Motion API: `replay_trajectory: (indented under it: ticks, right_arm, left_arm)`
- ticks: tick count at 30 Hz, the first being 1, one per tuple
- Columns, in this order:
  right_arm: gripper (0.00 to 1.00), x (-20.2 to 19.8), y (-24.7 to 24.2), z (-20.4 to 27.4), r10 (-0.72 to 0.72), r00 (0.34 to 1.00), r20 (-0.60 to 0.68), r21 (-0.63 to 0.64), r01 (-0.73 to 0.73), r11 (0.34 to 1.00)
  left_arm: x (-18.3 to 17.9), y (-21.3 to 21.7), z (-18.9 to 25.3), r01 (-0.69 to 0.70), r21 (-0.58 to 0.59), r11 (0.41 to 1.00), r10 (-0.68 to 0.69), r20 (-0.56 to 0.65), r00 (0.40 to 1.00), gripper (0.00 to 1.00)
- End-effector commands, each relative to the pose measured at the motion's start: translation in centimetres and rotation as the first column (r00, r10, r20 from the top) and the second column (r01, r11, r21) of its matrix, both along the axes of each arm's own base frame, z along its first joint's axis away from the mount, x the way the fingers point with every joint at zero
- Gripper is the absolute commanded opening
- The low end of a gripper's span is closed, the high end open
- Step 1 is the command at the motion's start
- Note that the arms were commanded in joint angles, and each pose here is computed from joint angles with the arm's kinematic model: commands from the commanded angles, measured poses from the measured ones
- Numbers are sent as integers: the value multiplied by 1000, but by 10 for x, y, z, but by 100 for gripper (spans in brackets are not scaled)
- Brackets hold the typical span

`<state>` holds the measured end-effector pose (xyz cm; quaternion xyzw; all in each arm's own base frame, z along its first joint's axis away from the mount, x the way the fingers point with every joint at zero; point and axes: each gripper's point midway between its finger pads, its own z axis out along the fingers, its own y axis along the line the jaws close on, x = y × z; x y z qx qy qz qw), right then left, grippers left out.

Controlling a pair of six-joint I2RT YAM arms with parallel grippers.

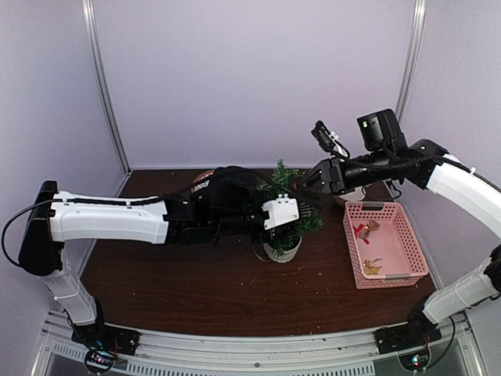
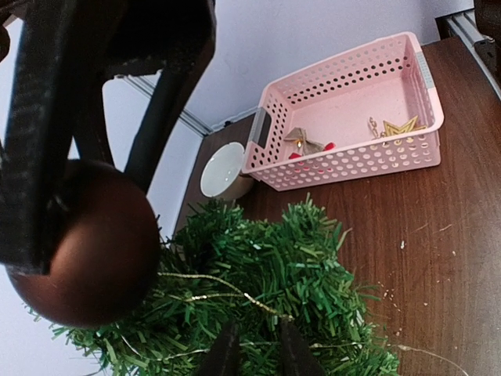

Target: Decorate the small christmas tree

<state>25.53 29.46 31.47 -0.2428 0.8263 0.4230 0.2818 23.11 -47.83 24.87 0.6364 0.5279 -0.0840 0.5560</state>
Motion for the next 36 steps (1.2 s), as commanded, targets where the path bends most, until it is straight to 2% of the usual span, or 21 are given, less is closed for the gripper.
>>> replay_trajectory:
  ticks: [1, 4, 14, 17, 18, 27, 36]
  right_arm:
    - [28, 0, 5, 13, 20, 999, 33, 38, -21, 999]
    - [28, 0, 5, 14, 24, 999, 33, 39, -25, 999]
    - [28, -2, 6, 15, 34, 999, 35, 47, -36, 998]
    - [28, -2, 6, 15, 36, 999, 33, 48, -38, 998]
    - [28, -2, 6, 14, 38, 999, 31, 47, -40, 998]
    - [28, -2, 7, 14, 40, 999, 30, 48, -41, 998]
    - [28, -3, 8, 15, 50, 998, 30, 53, -52, 997]
  left_arm:
    - [1, 6, 19, -29, -53, 998, 30, 11, 999, 24]
    - [-1, 4, 19, -16, -61, 998, 16, 4, 1000, 28]
    - [-3, -4, 21, -1, -89, 996, -1, -29, 1000, 29]
    - [-2, -5, 21, -2, -91, 996, -1, -31, 1000, 39]
    - [-3, -5, 21, -3, -91, 996, 0, -33, 999, 39]
    - [4, -6, 26, -42, -117, 992, 38, -39, 999, 22]
    - [5, -4, 30, -54, -139, 989, 48, -42, 998, 8]
